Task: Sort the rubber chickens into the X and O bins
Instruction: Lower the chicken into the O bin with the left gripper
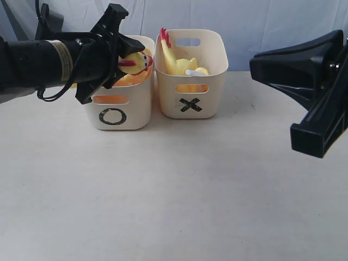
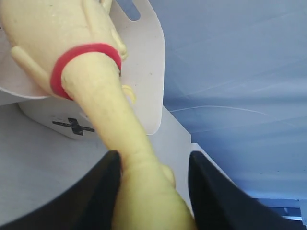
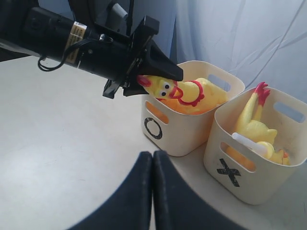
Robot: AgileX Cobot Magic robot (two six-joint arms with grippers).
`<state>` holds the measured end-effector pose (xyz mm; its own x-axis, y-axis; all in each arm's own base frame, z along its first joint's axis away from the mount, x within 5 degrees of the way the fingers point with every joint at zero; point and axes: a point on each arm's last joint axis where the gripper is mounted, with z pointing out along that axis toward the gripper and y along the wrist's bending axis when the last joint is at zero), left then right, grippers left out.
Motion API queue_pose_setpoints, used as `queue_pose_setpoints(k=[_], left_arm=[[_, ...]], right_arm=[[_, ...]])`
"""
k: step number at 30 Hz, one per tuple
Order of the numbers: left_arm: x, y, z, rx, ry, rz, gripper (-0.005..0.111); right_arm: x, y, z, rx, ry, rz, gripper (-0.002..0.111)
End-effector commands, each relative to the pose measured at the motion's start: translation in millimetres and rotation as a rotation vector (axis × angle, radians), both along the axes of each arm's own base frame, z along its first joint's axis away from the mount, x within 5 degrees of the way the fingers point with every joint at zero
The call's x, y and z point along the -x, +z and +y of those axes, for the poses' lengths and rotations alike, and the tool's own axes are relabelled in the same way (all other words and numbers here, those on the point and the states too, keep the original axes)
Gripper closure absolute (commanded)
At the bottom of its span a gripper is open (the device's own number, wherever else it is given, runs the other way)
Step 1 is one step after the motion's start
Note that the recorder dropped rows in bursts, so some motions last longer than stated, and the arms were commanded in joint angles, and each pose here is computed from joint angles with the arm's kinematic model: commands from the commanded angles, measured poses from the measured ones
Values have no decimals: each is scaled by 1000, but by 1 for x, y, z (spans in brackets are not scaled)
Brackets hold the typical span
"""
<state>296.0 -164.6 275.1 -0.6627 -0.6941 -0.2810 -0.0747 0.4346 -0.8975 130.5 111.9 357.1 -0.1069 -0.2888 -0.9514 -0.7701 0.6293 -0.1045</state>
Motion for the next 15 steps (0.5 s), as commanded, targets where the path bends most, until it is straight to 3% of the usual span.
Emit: queue_pose_setpoints(k=[1,7,13,15], left_arm=[[-2,3,1,-8,15,-6,64],[-7,4,10,3,57,1,61],[-10,7,16,41,52,-20,41],[-11,10,16,89,72,-9,40]], right_arm=[[0,0,-1,-4,-6,-1,108],[0,0,-1,-4,-6,-1,108],[0,0,-1,-4,-6,-1,108],[0,0,-1,-4,-6,-1,108]])
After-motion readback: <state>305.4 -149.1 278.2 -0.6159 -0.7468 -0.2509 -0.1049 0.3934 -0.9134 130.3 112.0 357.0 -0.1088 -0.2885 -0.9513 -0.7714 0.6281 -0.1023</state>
